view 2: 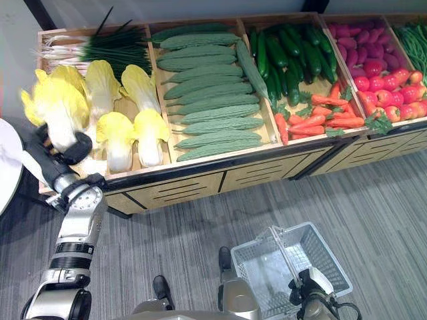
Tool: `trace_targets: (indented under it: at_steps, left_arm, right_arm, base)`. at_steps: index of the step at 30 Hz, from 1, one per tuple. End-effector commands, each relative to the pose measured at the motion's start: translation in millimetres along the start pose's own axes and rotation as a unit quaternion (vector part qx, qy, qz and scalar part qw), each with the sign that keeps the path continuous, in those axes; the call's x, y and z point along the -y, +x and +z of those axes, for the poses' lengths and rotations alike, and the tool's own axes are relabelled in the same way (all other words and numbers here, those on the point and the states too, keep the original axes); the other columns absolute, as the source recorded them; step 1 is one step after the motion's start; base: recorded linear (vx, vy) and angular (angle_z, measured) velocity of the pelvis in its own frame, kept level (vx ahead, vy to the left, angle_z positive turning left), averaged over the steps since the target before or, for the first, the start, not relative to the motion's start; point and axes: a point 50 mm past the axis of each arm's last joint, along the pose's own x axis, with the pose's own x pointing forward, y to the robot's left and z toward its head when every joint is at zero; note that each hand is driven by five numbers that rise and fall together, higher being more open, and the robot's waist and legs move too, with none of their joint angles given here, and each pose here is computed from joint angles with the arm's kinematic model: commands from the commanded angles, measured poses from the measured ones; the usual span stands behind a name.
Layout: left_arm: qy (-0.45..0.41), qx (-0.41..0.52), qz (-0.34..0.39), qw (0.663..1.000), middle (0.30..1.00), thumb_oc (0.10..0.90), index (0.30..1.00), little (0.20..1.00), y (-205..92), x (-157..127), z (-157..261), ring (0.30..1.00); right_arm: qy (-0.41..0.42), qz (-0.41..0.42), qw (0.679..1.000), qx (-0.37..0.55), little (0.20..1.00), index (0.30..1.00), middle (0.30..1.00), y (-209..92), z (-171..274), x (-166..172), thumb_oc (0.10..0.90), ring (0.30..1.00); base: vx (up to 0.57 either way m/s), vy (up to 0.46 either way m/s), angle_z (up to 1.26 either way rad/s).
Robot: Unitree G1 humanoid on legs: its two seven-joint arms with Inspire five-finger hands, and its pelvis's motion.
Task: Get the vegetables into the basket
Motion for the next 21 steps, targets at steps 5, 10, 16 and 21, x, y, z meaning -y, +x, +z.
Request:
trace_targets:
  at_steps: [5, 10, 16, 21]
  left_arm:
    - [-0.157, 0.145, -0.233, 0.949, 0.300, 0.400, 0.300, 0.300, -21.1, 14.2, 53.1, 0.300]
    - [-0.277, 0.021, -0.439, 0.854, 0.300, 0.400, 0.300, 0.300, -47.0, 17.4, 28.3, 0.300]
    - [-0.241, 0.014, -0.488, 0.839, 0.300, 0.400, 0.300, 0.300, -60.1, 18.5, 19.2, 0.300]
    - [-0.229, 0.012, -0.493, 0.839, 0.300, 0.400, 0.300, 0.300, -62.5, 15.6, 15.7, 0.300]
  right_arm:
    - [0.039, -0.033, 0.999, -0.011, 0.300, 0.300, 0.300, 1.6, -7.8, 13.2, 0.400, 0.300]
    - [0.038, -0.001, 0.999, 0.010, 0.300, 0.300, 0.300, 0.8, -6.2, 13.4, 0.400, 0.300]
    - [0.046, 0.012, 0.999, 0.003, 0.300, 0.300, 0.300, -3.1, -15.3, 7.5, 0.400, 0.300]
    - [0.078, 0.008, 0.997, -0.023, 0.300, 0.300, 0.300, -5.8, -25.9, 5.0, 0.400, 0.300]
  base:
    - [-0.05, 0.021, 0.10]
    - [0.01, 0.030, -0.05]
    - [0.03, 0.001, -0.10]
    - [0.03, 0.028, -0.07]
